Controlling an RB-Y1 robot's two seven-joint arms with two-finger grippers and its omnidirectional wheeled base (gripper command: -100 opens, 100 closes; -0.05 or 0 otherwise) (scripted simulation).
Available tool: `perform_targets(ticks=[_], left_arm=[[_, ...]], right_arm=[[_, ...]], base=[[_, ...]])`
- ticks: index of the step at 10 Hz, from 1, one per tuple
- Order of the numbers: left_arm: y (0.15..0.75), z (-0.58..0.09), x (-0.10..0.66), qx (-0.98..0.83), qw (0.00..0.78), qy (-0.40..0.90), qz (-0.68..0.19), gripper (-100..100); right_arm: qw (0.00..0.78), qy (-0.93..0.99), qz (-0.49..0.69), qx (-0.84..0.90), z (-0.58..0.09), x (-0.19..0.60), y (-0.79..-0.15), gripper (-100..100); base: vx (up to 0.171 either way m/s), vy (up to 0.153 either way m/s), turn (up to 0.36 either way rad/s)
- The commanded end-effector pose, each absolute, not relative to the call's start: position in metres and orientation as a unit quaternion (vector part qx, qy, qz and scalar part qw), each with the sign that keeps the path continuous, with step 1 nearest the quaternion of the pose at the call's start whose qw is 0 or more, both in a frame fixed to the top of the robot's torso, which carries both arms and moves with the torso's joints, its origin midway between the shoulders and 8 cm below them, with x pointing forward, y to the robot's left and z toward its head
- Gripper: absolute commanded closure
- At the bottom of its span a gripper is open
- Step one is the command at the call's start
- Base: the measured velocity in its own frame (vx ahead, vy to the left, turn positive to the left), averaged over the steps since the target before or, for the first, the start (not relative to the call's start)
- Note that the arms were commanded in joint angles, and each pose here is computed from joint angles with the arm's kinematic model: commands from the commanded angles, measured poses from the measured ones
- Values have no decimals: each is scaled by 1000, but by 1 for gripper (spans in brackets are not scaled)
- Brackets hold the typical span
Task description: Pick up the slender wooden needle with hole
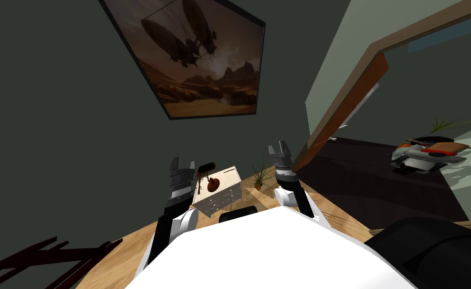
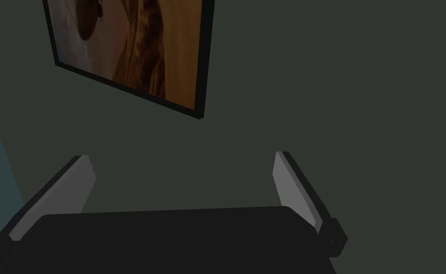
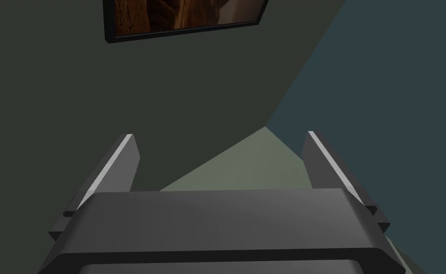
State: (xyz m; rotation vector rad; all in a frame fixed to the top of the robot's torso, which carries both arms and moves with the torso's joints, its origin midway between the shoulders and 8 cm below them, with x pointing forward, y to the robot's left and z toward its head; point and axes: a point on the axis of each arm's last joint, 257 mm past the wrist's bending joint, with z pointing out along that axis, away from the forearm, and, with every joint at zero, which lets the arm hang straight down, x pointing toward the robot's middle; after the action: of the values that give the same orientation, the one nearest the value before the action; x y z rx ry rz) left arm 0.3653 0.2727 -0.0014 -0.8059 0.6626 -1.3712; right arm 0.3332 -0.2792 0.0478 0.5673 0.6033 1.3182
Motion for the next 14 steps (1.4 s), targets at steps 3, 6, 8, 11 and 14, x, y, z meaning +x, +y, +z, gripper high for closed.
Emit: perform_targets(ticks=[3, 6, 8, 11, 14], left_arm=[[268, -36, 383, -367, 629, 341, -594, -100], [269, -83, 404, -393, 603, 392, -573, -100], [271, -103, 411, -405, 592, 411, -562, -100], [278, -148, 425, -431, 569, 452, -535, -100], [289, -195, 436, -457, 544, 493, -501, -100]], right_arm=[[712, 272, 595, 256, 48, 333, -279, 0], [712, 272, 595, 256, 48, 333, -279, 0], [712, 272, 595, 256, 48, 333, -279, 0], [712, 272, 595, 256, 48, 333, -279, 0], [712, 272, 595, 256, 48, 333, -279, 0]], base=[[33, -138, -2], [64, -187, -9], [88, -199, -5], [61, -144, -14], [44, -139, -18]])
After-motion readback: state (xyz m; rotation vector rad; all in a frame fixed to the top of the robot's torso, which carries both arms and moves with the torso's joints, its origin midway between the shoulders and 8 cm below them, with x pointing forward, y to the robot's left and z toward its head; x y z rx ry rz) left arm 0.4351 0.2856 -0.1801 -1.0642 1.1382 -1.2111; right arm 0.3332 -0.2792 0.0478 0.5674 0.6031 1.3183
